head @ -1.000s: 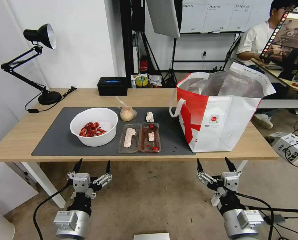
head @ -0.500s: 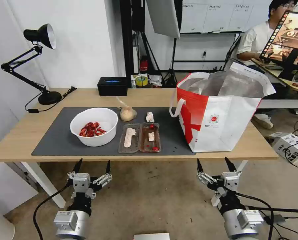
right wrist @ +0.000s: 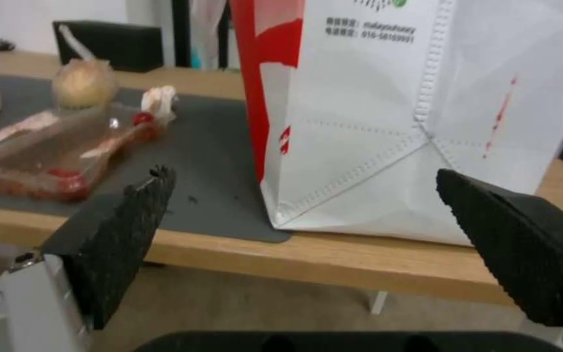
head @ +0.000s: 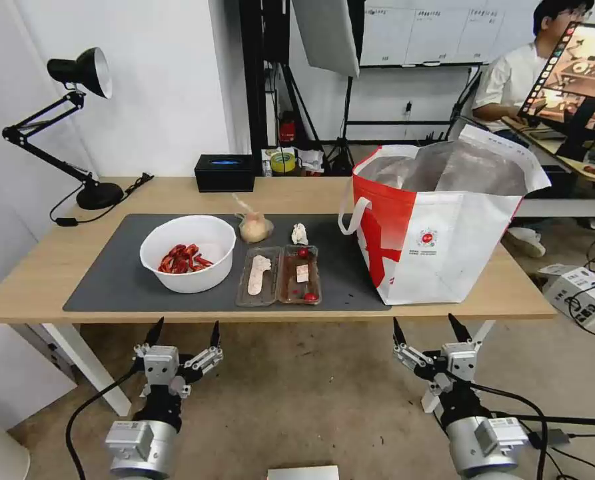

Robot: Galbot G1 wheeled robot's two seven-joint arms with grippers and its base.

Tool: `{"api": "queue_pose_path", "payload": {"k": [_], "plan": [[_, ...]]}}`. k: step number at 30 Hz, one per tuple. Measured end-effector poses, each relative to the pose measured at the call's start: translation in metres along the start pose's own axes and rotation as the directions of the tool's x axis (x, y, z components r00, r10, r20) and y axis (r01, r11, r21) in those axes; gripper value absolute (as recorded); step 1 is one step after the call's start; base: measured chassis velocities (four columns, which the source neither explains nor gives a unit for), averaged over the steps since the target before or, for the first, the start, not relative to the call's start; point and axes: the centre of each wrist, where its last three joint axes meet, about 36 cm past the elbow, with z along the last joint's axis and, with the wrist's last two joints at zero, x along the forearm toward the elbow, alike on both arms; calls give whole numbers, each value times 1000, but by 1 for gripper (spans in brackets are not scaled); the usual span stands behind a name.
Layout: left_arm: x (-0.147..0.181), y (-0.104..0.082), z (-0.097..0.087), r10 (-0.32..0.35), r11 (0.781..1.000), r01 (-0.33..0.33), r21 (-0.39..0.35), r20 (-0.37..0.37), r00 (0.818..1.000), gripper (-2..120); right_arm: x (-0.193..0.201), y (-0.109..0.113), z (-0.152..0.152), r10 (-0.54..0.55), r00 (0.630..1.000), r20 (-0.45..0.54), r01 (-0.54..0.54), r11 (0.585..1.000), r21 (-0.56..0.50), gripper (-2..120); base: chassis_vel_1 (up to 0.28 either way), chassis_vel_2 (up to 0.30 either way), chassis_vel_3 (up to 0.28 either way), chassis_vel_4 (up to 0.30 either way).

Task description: Pick up the trash from the table and place it into the takeout bag.

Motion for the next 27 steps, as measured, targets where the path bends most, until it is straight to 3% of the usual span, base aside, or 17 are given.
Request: {"api": "queue_pose_path", "payload": {"k": [6,13,27], "plan": [[8,12,-32,-7,996,18,89,-122,992,100,-13,-30,-22,-104,991,-81,107,994,28,100,0,0,0,0],[9,13,-35,7,994,8,114,-134,991,100,-26,-49,-41,-199,968,-149,206,978,27,100,0,0,0,0],[8,12,-31,16,991,2,136,-132,991,100,-30,-48,-37,-211,965,-155,216,976,14,100,0,0,0,0]]}}
